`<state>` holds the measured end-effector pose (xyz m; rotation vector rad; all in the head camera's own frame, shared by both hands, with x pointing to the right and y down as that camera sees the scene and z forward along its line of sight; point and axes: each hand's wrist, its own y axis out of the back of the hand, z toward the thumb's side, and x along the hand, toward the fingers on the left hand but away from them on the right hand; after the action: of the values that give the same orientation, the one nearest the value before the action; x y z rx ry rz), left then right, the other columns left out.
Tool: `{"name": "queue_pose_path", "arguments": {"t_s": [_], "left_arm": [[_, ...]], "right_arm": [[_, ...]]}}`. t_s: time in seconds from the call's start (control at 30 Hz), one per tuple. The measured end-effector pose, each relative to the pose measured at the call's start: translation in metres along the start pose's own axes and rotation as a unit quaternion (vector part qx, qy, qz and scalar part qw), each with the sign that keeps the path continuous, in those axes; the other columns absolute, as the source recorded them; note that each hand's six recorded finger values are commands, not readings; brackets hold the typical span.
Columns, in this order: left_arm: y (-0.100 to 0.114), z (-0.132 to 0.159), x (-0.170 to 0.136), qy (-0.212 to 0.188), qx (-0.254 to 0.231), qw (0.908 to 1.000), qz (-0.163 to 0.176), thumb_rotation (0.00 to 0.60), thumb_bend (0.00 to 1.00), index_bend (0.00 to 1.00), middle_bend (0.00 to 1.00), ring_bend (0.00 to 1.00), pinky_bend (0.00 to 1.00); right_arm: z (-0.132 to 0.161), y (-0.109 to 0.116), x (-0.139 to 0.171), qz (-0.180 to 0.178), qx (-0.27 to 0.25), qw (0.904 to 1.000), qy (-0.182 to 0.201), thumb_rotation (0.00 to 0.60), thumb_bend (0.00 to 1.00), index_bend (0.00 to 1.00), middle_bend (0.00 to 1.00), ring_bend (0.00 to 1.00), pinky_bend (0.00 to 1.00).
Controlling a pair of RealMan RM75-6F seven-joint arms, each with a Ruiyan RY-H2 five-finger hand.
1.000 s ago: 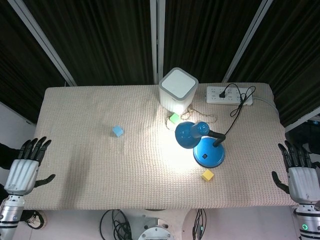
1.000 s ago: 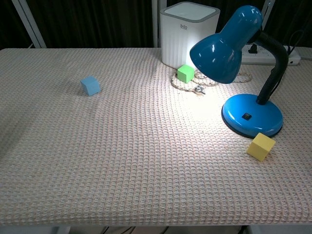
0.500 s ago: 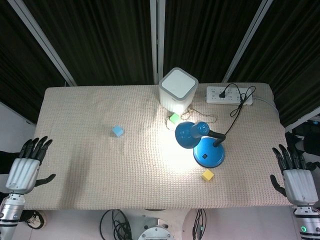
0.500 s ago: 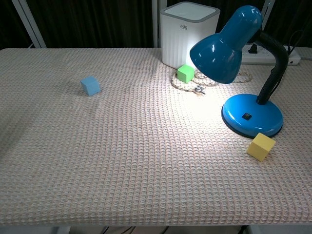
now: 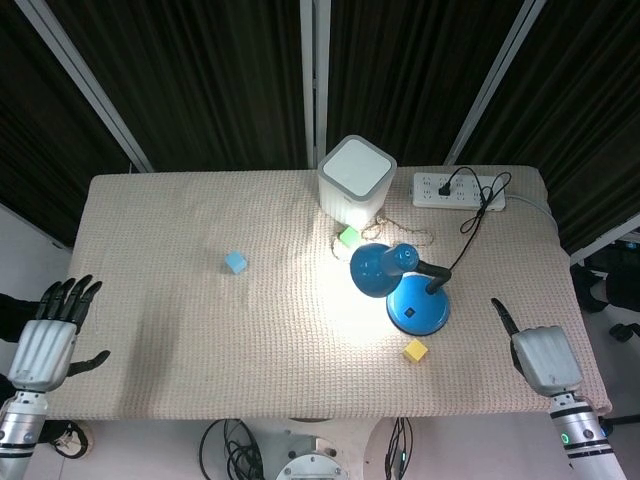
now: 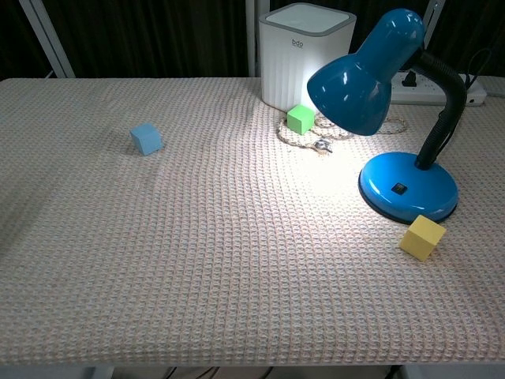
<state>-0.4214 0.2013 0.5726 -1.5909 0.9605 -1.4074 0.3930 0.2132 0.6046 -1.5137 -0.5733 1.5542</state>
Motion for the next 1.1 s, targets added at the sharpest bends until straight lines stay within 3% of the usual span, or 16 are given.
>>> {"name": "queue_pose_path", "arguments": {"t_s": [0.17, 0.37, 0.77, 1.1], "left_arm": [[-0.004, -0.001, -0.001, 0.003, 0.002, 1.0000, -0.008, 0.600, 0.06, 0.04, 0.01, 0.00, 0.03], [-0.006, -0.006, 0.000, 0.011, -0.001, 0.9999, -0.011, 0.600, 0.06, 0.04, 0.01, 0.00, 0.03], [-0.006, -0.007, 0.001, 0.013, 0.001, 0.9998, -0.011, 0.600, 0.06, 0.04, 0.01, 0.00, 0.03], [-0.007, -0.011, 0.000, 0.020, 0.000, 0.9997, -0.016, 0.600, 0.06, 0.04, 0.01, 0.00, 0.03]], "right_arm": [[0.019, -0.016, -0.018, 0.062, 0.010, 0.9976, 0.028, 0.600, 0.59, 0.00, 0.85, 0.86, 0.85], [0.038, -0.027, -0.037, 0.108, 0.010, 0.9931, 0.045, 0.600, 0.59, 0.00, 0.85, 0.85, 0.85], [0.076, -0.026, -0.061, 0.135, 0.019, 0.9868, 0.087, 0.600, 0.59, 0.00, 0.83, 0.85, 0.85], [0.090, -0.028, -0.069, 0.147, 0.017, 0.9842, 0.098, 0.600, 0.58, 0.00, 0.83, 0.85, 0.85]]}}
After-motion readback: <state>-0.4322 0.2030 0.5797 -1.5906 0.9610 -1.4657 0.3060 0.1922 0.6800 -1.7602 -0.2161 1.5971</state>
